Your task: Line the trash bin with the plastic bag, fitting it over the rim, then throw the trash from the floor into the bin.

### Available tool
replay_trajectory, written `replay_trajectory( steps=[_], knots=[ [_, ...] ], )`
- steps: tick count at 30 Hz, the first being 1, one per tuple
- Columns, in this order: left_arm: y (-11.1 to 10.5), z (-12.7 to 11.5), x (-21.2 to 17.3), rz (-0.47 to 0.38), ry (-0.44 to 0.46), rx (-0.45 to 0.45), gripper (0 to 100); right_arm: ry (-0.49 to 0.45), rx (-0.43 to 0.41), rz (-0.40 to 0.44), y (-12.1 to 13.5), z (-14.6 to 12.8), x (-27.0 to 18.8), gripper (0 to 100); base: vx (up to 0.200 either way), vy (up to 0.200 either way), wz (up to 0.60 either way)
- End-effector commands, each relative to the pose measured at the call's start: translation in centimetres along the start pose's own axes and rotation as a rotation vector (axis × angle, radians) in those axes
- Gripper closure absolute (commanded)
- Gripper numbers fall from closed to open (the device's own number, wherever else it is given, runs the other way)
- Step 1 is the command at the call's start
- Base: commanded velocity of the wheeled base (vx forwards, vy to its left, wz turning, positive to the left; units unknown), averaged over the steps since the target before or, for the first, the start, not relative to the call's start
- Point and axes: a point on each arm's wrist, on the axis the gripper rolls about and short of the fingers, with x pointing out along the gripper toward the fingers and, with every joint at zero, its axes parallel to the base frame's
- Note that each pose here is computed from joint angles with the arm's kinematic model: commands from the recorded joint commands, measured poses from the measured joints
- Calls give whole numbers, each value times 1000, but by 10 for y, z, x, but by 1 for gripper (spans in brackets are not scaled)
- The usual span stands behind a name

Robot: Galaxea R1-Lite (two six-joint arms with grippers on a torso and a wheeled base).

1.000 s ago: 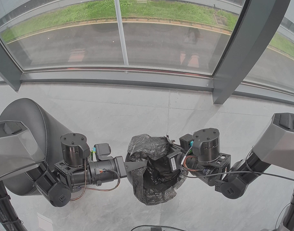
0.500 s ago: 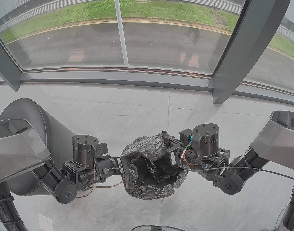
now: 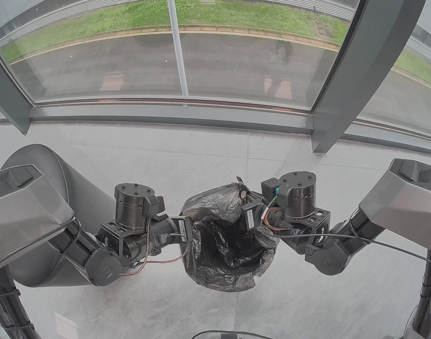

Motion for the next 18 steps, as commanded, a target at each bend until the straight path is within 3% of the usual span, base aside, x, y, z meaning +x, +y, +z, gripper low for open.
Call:
replay_trajectory(
  steps=[1,5,16,17,18],
  knots=[
    [1,0,2,13,-6,27,100,5,2,-13,-3,-3,9,100,0,0,0],
    [2,-1,4,68,-22,55,100,-4,9,-23,-10,-3,16,100,0,0,0],
    [3,1,6,72,-26,78,100,-12,15,-31,-13,-4,24,100,0,0,0],
    [3,1,6,71,-26,78,0,-12,15,-31,-13,-4,24,100,0,0,0],
    [4,0,7,72,-23,80,0,-12,14,-29,-13,-4,24,100,0,0,0]
  ],
)
